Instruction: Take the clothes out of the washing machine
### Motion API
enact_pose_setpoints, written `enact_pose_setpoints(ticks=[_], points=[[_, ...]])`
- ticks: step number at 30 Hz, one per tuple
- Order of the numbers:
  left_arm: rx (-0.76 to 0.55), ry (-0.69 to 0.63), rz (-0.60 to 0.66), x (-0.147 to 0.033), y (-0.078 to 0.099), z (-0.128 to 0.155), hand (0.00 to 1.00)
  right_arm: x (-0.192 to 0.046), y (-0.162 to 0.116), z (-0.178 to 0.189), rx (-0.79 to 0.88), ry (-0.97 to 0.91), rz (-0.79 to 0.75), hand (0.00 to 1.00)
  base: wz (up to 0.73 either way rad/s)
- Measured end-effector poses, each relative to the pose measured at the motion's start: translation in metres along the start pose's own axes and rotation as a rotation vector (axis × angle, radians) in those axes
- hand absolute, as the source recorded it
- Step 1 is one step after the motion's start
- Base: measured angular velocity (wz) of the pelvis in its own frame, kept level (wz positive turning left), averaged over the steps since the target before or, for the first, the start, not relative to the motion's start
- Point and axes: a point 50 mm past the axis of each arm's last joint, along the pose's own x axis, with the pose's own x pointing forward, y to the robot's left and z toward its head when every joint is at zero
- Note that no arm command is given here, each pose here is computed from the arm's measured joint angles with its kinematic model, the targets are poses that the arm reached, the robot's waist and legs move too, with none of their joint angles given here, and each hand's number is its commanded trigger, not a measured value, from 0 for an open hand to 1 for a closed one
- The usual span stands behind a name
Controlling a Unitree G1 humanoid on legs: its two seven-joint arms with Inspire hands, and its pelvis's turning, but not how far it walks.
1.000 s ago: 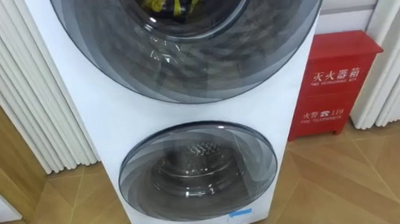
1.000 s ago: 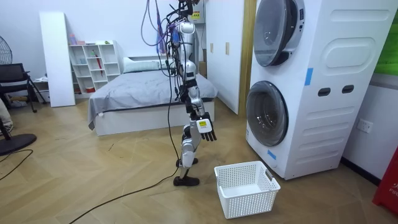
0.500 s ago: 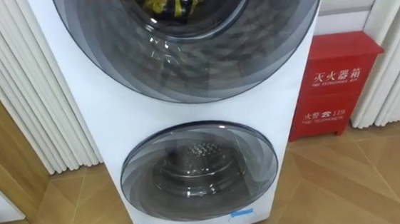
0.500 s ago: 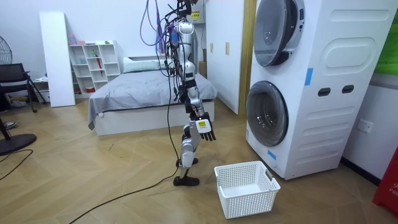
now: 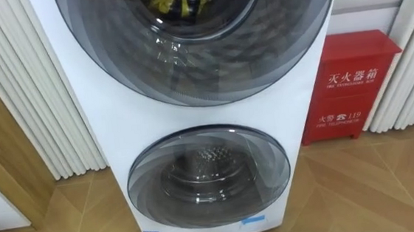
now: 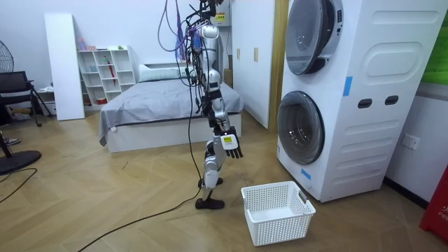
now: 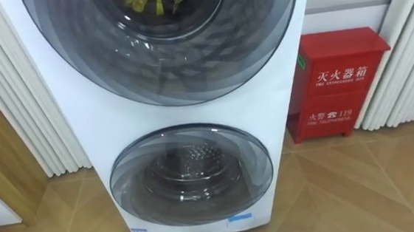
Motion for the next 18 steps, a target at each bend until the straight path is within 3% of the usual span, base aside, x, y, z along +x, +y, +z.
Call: enact_pose_setpoints(ticks=[3,7,11,18], points=[[0.001,-0.018,-0.012,0.001,0.000,0.005,0.00,0.000,0.003,0.009,-0.017,-0.031,0.013,0.00,0.00],[0.025,-0.045,-0.016,0.001,0.000,0.011,0.00,-0.003,0.028,0.070,-0.110,-0.261,0.063,0.00,-0.05],[0.029,-0.071,-0.002,0.002,0.004,0.017,0.00,-0.025,0.065,0.147,-0.136,-0.585,0.125,0.00,0.03],[0.061,-0.062,0.013,0.002,0.008,0.012,0.00,-0.075,0.094,0.225,-0.106,-0.918,0.127,0.00,0.10]])
